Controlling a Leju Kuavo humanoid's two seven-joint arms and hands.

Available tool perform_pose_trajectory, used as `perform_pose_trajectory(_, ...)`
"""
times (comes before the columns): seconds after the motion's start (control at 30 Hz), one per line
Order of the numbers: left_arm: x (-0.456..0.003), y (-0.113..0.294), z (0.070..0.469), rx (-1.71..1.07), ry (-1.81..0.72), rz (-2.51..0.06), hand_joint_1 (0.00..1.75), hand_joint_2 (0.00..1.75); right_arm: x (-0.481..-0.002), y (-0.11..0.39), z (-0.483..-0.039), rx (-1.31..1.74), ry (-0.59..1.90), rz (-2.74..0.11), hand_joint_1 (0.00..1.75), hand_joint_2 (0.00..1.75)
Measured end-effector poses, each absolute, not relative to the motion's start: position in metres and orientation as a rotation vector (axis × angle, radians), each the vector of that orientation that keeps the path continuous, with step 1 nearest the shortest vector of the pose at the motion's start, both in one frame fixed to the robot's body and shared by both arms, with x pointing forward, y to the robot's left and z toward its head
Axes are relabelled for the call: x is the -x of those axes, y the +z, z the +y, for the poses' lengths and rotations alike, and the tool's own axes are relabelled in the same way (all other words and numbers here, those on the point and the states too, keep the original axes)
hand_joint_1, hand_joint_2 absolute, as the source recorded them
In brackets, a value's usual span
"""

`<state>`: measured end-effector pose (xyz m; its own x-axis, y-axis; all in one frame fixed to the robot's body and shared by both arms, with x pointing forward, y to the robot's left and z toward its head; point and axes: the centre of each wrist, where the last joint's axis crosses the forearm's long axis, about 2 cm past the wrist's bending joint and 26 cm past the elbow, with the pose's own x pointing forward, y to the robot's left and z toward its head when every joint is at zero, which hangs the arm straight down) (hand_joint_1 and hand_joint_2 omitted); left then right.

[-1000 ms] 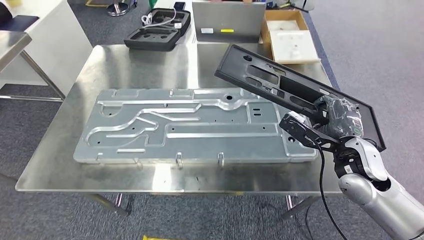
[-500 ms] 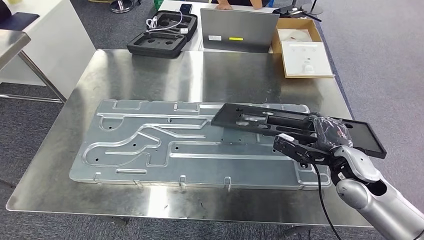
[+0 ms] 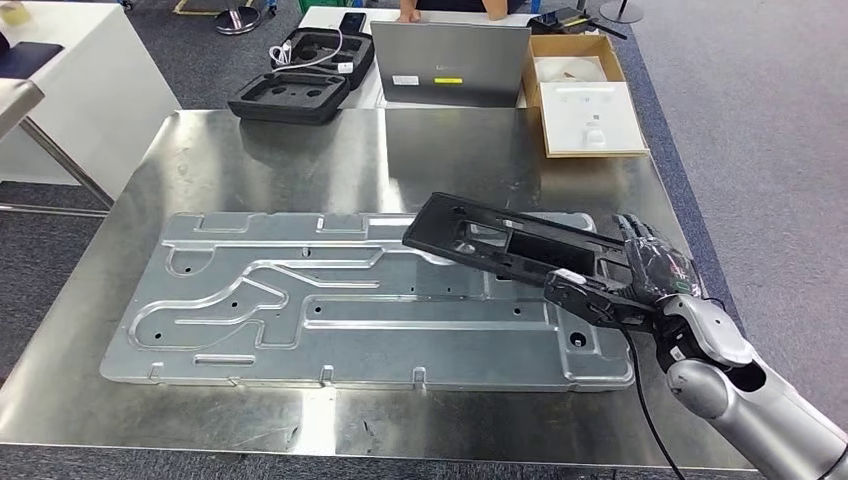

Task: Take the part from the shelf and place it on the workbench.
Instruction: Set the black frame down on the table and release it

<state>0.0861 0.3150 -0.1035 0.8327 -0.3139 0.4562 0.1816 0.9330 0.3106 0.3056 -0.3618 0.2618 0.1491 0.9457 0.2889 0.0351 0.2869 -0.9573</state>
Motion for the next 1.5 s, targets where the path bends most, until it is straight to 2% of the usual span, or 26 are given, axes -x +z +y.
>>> perform_pose_trajectory(0.03, -0.086, -0.103, 0.316, -0.269, -0.266, -0.521, 0.0, 1.75, -0.305, 0.263, -0.361, 1.066, 0.867, -1.241, 0.0, 0.0)
perform_pose_trajectory(0.07, -0.087, -0.103, 0.316, -0.275, -0.265, -0.519, 0.0, 1.75, -0.305, 0.263, -0.361, 1.061, 0.858, -1.252, 0.0, 0.0)
perform_pose_trajectory(0.2, -0.087, -0.103, 0.316, -0.299, -0.265, -0.515, 0.0, 0.0, -0.304, 0.266, -0.357, 1.027, 0.808, -1.303, 0.0, 0.0)
perform_pose_trajectory(0.5, -0.087, -0.103, 0.315, -0.337, -0.275, -0.506, 0.0, 0.0, -0.299, 0.279, -0.342, 0.867, 0.665, -1.516, 0.0, 0.0)
perform_pose_trajectory(0.87, -0.084, -0.103, 0.313, -0.344, -0.274, -0.498, 0.0, 0.0, -0.297, 0.293, -0.329, 0.783, 0.612, -1.619, 0.0, 0.0)
perform_pose_trajectory(1.33, -0.086, -0.103, 0.315, -0.35, -0.27, -0.489, 0.0, 0.0, -0.287, 0.285, -0.334, 0.513, 0.081, -1.791, 0.0, 0.0)
perform_pose_trajectory(1.5, -0.085, -0.103, 0.314, -0.35, -0.271, -0.487, 0.0, 0.0, -0.281, 0.282, -0.34, 0.434, -0.013, -1.811, 0.0, 0.0)
